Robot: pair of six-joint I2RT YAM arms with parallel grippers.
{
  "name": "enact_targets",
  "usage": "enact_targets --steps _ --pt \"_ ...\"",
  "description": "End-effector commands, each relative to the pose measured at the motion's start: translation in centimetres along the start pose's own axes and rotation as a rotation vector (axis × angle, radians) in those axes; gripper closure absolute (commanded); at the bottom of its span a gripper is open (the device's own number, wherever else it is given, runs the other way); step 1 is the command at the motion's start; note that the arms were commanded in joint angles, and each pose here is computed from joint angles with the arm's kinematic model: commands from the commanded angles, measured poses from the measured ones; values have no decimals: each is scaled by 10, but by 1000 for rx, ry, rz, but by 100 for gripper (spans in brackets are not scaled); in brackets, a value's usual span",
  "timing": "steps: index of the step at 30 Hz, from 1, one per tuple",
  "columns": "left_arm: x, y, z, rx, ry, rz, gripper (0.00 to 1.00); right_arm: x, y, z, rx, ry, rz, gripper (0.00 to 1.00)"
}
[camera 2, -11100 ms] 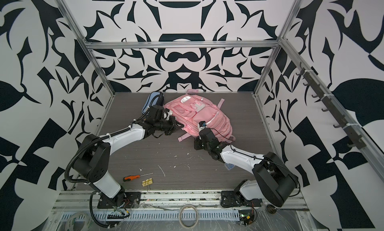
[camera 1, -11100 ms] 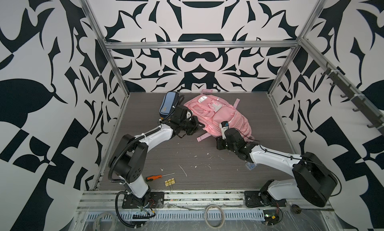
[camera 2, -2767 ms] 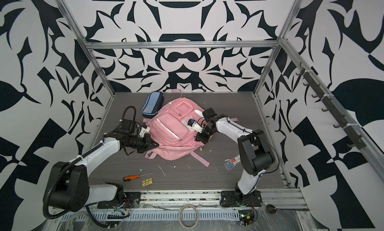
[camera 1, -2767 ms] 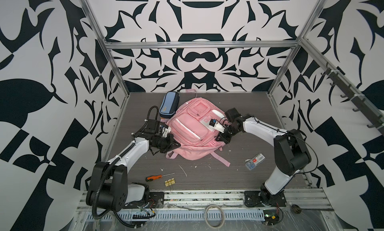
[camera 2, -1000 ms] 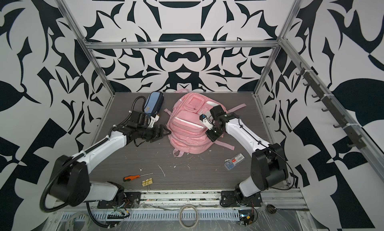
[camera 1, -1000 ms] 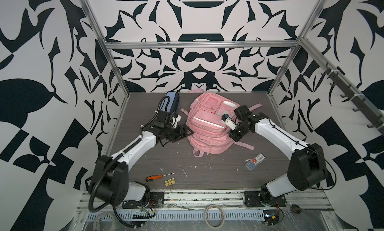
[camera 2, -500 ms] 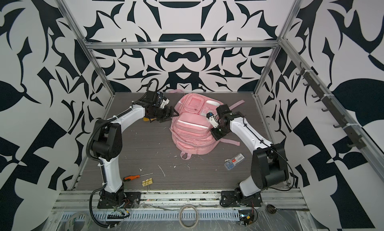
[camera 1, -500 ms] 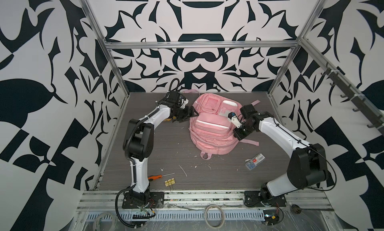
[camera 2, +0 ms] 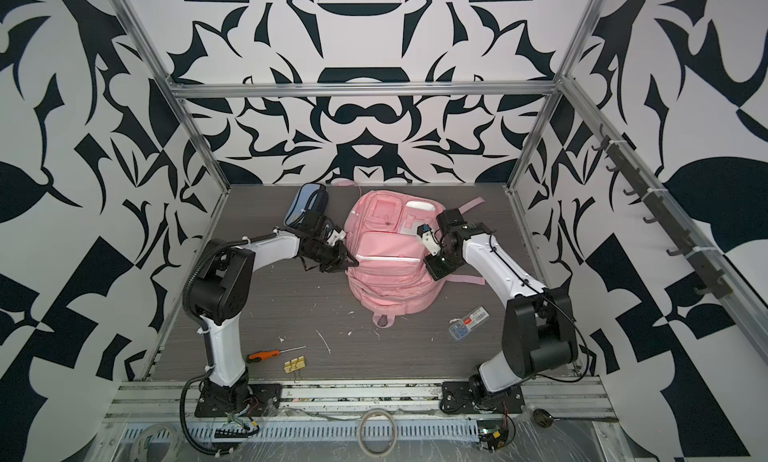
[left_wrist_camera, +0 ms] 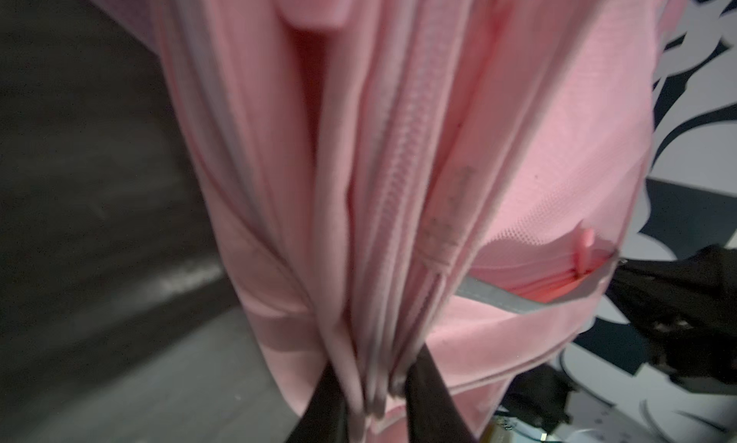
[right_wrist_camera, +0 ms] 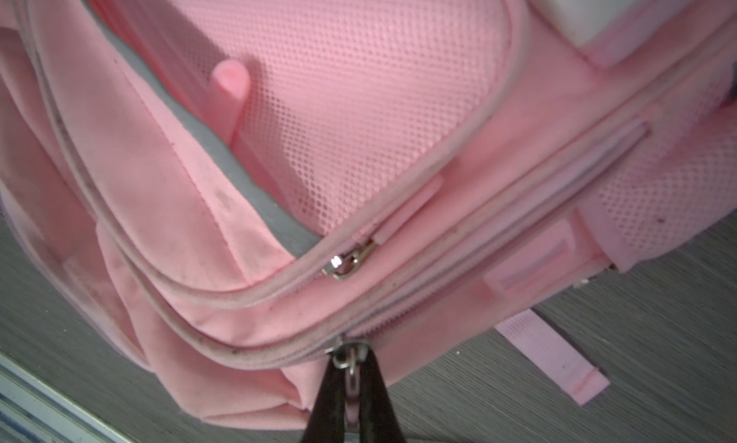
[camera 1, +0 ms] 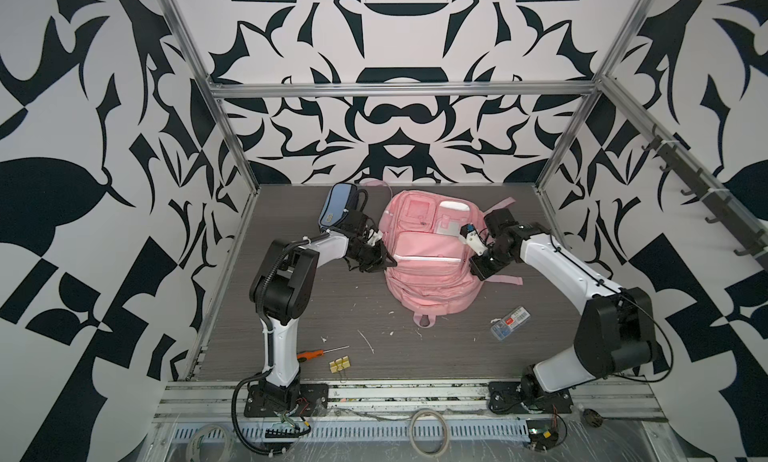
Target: Pack the student bag
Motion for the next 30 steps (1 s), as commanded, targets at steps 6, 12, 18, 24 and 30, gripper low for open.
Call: enact_targets --steps 6,12,18,24,30 --pt "10 7 -44 233 38 -142 100 1 18 17 -125 112 -96 100" --pt "-12 17 -46 336 126 -255 100 24 23 25 -160 203 -121 100" --pt "-23 46 -63 441 139 -365 100 42 16 38 -93 351 -61 100" --pt "-23 68 -76 441 130 -430 100 54 12 54 -81 487 8 100" --pt "-21 78 -79 446 136 -491 100 58 19 81 -152 643 87 100"
Point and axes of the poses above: each gripper's point midway between its finger pads, its own y axis back along the fingers, its own z axis along the line the jaws close on, x = y × z, the point moved 9 cm from there along y, back along the fingers, and after that the axes turned 15 degrees about -y, right-handed, at the moved point
